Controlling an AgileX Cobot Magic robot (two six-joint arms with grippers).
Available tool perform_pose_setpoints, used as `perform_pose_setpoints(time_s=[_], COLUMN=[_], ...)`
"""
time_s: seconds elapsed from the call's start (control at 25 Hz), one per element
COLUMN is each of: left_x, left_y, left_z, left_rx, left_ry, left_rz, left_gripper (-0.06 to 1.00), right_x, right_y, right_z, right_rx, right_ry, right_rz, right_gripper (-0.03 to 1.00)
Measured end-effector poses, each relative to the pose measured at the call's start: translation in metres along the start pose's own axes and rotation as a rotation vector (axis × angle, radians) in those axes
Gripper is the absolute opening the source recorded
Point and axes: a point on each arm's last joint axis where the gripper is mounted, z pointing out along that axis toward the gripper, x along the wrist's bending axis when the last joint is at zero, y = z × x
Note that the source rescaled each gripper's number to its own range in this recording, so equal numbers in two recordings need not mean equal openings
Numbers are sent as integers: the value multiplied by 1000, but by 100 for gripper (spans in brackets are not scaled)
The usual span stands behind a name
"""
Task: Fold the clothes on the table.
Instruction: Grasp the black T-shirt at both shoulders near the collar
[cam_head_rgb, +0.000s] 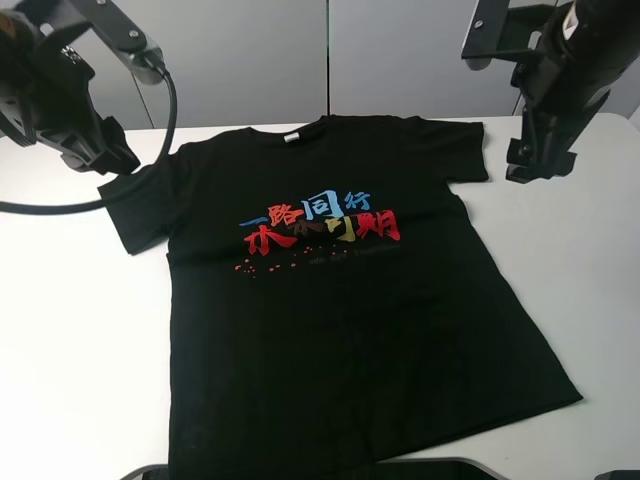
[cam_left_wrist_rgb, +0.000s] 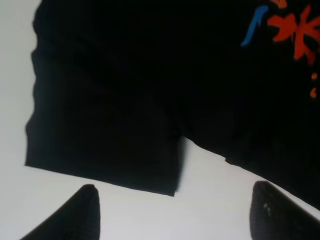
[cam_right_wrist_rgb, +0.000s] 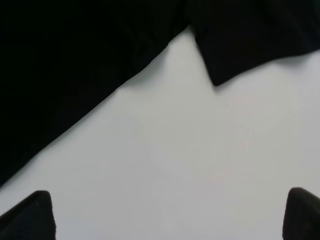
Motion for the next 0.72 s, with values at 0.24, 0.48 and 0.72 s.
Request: perform_pose_setpoints(time_s=[0.24, 0.48, 0.72], left_x=[-11, -15, -12], left_y=[-6, -7, 2], left_z=[54, 81, 90], left_rx=[142, 225, 209], left_ry=[-131, -207, -231], left_rz=[97, 138, 171], left_gripper=[95, 95, 95], right_x=[4, 7, 6], right_y=[12, 31, 55], right_z=[41, 67, 90], right_rx=[38, 18, -28], right_ry=[43, 145, 251], right_rz=[-66, -70, -70], right_gripper=[98, 98, 98])
